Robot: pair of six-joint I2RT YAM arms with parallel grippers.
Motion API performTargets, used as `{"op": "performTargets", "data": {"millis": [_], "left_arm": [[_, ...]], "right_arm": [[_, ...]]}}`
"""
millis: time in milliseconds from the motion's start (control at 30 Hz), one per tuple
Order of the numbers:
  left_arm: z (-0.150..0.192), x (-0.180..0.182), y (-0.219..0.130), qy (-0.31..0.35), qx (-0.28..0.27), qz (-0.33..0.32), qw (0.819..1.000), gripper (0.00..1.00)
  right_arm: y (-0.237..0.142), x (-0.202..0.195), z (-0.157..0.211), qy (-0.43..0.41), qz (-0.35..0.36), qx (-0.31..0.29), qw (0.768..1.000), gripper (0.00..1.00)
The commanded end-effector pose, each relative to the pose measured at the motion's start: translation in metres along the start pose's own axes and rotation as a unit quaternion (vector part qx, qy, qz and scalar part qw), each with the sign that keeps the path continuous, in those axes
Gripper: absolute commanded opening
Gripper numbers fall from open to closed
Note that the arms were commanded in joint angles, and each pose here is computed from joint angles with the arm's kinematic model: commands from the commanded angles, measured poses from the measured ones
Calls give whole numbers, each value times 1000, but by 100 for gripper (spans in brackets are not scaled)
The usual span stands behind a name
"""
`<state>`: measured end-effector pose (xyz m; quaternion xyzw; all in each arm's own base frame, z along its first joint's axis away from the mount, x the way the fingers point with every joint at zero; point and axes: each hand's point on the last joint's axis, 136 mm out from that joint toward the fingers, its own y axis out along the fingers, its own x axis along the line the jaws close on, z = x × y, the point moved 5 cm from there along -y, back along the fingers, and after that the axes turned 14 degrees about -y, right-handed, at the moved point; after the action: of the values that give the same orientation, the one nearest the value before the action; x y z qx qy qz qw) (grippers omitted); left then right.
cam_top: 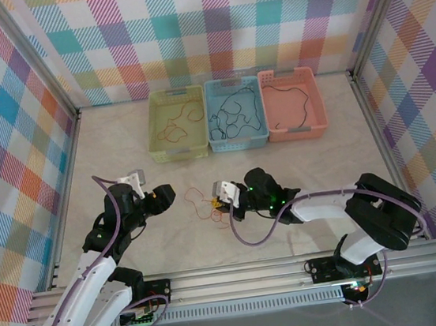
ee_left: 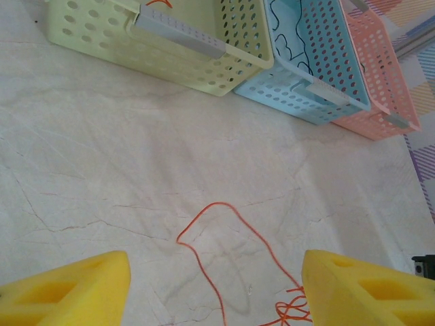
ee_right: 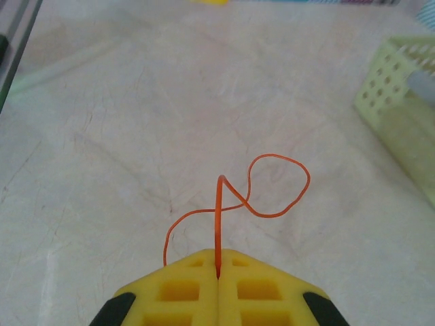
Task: Untangle the cables
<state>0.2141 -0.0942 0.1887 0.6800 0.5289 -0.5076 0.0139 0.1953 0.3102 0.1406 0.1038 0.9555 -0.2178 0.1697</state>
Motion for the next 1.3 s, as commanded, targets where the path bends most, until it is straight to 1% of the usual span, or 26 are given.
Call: {"op": "performTargets", "data": {"millis": [0, 267, 367, 500, 667, 767, 967, 1133, 1267], "left_arm": [[5, -1, 2, 7, 7, 12, 1000, 68], [9, -6, 8, 5, 36, 32, 999, 68], [11, -8, 11, 1, 47, 40, 998, 68], [15, -13, 15, -4, 67, 58, 996, 68], [23, -22, 23, -13, 105, 78, 991, 68], [26, -23, 25, -23, 110, 82, 990, 69], [33, -27, 24, -56, 123, 87, 987, 68], [32, -42, 23, -64, 133, 100, 984, 68], [31, -47, 30, -80, 135, 107, 982, 68]], "right_arm": [[-15, -20, -23, 2, 60, -74, 995, 0], [-41, -46, -18, 65, 124, -109, 984, 0], [-46, -53, -13, 95, 134, -116, 980, 0], [-52, -59, -11, 112, 148, -119, 975, 0], [-56, -63, -8, 126, 159, -120, 972, 0], [-58, -64, -7, 128, 165, -118, 971, 0], [-60, -66, -5, 139, 166, -119, 969, 0], [-59, -62, -8, 135, 146, -129, 971, 0], [-58, -58, -13, 133, 125, -143, 973, 0]]}}
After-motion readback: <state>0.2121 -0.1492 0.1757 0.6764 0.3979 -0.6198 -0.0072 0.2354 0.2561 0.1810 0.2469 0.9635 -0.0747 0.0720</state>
